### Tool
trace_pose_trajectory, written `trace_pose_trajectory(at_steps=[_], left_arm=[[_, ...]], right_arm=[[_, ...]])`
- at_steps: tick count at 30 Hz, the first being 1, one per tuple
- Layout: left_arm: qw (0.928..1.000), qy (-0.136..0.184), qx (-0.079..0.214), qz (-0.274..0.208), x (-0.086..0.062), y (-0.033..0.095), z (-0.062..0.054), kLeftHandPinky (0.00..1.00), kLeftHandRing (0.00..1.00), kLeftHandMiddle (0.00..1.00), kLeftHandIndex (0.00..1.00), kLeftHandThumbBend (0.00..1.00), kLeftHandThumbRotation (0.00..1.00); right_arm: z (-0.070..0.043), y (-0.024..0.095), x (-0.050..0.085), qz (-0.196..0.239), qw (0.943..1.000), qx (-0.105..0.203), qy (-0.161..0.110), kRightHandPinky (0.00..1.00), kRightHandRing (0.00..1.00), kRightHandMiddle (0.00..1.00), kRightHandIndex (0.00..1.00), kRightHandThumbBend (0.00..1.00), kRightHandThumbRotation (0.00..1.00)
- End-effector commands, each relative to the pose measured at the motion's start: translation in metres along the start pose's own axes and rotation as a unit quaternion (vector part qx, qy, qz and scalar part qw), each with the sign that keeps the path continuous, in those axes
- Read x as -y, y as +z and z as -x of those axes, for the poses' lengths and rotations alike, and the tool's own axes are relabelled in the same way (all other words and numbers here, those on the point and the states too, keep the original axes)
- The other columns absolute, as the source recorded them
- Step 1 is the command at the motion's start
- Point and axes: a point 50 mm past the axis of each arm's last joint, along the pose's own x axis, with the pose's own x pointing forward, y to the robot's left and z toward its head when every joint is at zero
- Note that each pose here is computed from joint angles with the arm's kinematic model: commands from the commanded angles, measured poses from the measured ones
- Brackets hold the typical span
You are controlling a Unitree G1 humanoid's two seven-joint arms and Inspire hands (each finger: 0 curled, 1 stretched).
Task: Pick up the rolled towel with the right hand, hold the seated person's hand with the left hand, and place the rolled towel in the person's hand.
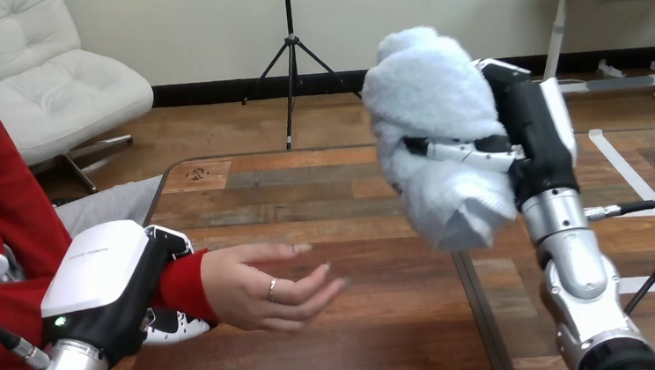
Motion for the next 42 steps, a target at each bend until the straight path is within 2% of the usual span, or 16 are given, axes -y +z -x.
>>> trace_pose_trajectory(at_steps=[1,20,38,42], left_arm=[[0.9876,0.121,0.099,-0.013,-0.053,0.035,-0.028,0.22,0.26,0.31,0.31,0.69,0.0],[0.9863,0.125,0.107,-0.011,-0.053,0.041,-0.033,0.23,0.27,0.32,0.32,0.69,0.0],[0.985,0.131,0.112,-0.004,-0.054,0.047,-0.037,0.23,0.28,0.33,0.33,0.67,0.0],[0.9841,0.134,0.117,-0.005,-0.054,0.048,-0.038,0.24,0.28,0.33,0.33,0.67,0.0]], right_arm=[[-0.016,0.028,-0.006,-0.001,0.9971,0.075,-0.006,0.24,0.29,0.35,0.41,0.77,0.0],[-0.013,0.026,-0.023,-0.027,0.9966,0.077,-0.001,0.23,0.27,0.34,0.4,0.77,0.0],[-0.01,0.025,-0.04,-0.001,0.9968,0.079,0.016,0.23,0.27,0.34,0.4,0.77,0.0],[-0.01,0.025,-0.045,-0.009,0.9967,0.077,0.022,0.23,0.27,0.34,0.4,0.77,0.0]])
